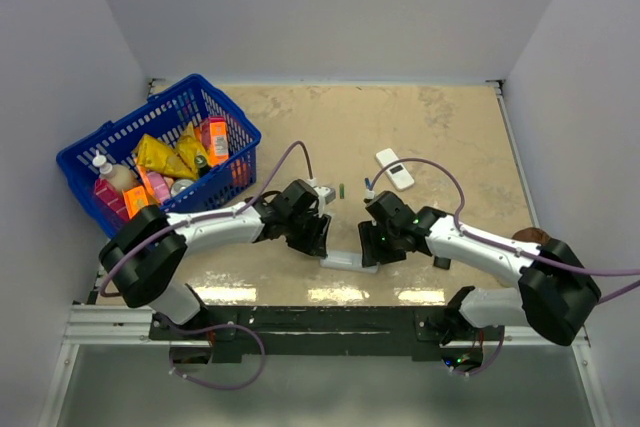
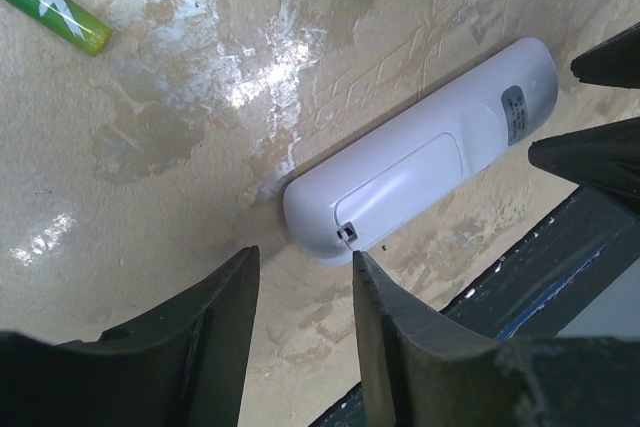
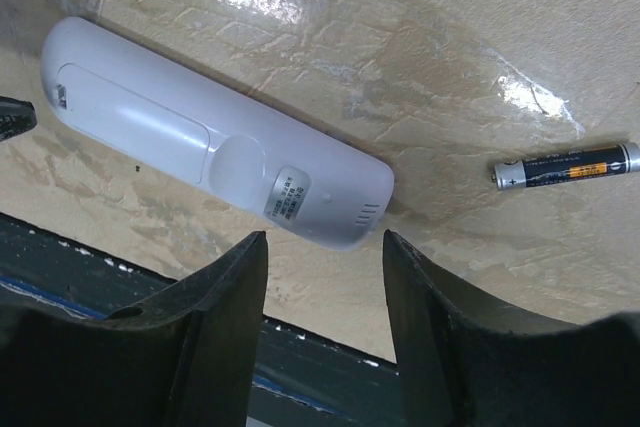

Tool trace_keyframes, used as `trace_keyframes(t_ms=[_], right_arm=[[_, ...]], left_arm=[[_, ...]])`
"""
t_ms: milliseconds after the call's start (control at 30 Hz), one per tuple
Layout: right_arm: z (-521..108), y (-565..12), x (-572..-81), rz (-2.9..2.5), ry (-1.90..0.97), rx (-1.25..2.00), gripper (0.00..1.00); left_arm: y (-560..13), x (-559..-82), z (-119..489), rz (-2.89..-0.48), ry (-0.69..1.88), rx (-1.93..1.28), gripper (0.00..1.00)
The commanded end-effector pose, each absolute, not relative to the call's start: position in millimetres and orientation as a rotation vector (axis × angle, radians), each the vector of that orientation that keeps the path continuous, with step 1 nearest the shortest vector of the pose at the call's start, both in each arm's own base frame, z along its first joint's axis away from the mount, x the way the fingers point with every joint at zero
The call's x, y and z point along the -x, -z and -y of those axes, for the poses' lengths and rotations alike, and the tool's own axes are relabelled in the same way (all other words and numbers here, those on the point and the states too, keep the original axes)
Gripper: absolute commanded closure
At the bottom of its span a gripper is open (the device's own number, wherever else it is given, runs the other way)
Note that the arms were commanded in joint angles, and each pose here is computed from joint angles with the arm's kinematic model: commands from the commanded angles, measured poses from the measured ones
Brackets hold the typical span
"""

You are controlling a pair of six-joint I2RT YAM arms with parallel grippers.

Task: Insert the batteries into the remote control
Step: Load the battery cover into the remote control.

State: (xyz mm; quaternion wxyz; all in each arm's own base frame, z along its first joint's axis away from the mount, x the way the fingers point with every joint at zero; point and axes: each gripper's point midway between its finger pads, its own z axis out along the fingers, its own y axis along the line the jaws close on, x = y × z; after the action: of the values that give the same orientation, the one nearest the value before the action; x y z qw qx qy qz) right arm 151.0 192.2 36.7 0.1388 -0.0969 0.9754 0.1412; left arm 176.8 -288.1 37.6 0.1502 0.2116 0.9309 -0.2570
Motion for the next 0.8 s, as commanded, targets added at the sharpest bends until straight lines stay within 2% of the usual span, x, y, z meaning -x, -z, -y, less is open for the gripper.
trace_keyframes(t_ms=[0,333,633,767], right_arm=[[-199.8,-39.1,-158.0,-2.783,-0.46,0.234,0.48],[-200.0,-32.1,-157.7,-2.794,-0.449,0.248,0.48],[-199.9,-30.0,-158.5,-2.8,-0.439,0.259,0.48],[-200.4,-28.8,-158.7,-2.804,-0.434,0.268,0.48]], left_arm=[[-49.1,-179.1,300.9,-2.643,0.778,-0.661,0.54],[-41.2,-181.2,306.5,-2.673,0.759,-0.675,0.55],[-29.6,-174.1,302.9,-2.733,0.712,-0.716,0.7],[-16.8,-166.2,292.8,-2.798,0.646,-0.732,0.84]])
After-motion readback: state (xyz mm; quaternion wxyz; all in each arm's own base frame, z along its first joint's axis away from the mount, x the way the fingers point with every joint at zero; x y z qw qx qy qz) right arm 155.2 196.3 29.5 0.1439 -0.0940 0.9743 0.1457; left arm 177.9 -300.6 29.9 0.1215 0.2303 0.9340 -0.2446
